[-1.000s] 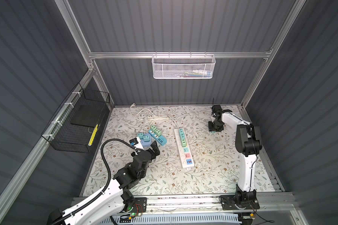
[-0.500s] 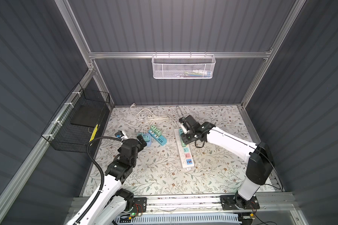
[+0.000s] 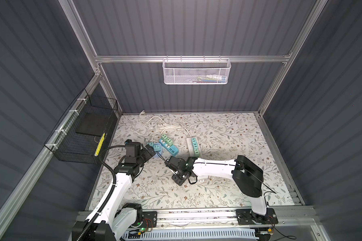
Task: Insert the plug
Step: 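Carry the teal adapter with the right gripper toward the left gripper, then set the teal adapter on the table and open the right gripper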
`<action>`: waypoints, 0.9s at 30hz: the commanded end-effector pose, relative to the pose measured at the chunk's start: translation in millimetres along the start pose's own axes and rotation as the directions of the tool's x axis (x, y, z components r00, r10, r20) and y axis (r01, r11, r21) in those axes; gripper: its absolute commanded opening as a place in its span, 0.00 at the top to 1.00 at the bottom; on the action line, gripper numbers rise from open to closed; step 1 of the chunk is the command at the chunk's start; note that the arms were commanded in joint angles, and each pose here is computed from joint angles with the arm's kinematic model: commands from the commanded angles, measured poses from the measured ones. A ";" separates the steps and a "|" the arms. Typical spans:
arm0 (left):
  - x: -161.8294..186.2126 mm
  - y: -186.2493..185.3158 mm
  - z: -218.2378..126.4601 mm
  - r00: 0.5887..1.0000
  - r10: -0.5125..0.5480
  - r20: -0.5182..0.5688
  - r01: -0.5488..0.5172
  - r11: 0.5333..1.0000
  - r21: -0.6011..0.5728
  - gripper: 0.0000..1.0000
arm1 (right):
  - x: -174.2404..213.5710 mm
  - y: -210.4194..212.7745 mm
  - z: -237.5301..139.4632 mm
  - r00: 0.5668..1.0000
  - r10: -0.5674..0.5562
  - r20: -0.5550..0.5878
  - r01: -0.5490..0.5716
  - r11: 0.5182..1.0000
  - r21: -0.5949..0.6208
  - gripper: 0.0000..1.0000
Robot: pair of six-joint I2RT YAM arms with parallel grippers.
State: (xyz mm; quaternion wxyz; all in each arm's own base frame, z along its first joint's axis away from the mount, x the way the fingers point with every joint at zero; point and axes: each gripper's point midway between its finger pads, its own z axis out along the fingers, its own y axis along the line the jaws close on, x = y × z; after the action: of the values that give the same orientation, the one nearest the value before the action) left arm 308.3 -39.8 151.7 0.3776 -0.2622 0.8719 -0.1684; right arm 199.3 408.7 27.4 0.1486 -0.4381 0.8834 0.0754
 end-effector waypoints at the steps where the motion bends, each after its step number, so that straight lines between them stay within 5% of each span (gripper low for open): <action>1: -4.3 -4.2 -7.3 1.000 0.022 0.001 -0.022 1.000 0.019 0.00 | -13.0 4.4 -0.2 0.999 -0.014 0.042 0.015 1.000 -0.019 0.60; 8: -3.4 -4.9 -7.7 0.999 0.032 -0.003 -0.032 0.999 0.027 0.00 | 3.5 -1.0 1.1 1.000 -0.017 0.005 0.017 1.000 -0.008 0.32; 16: -0.3 -10.4 -2.8 0.999 0.033 -0.026 -0.032 0.998 0.056 0.00 | 21.7 -50.1 -6.7 1.000 0.011 -0.020 -0.008 0.990 0.142 0.32; 27: 5.4 -27.5 2.5 0.992 0.083 -0.091 -0.071 0.989 0.128 0.04 | -19.2 -63.9 -28.2 0.992 0.082 0.090 -0.089 0.993 0.074 0.33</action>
State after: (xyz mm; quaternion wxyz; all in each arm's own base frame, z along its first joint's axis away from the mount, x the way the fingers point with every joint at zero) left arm 309.9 -55.4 144.9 0.3501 -0.2317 0.8859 -0.1975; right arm 255.5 367.0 41.8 0.1891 -0.3890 0.9005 0.0438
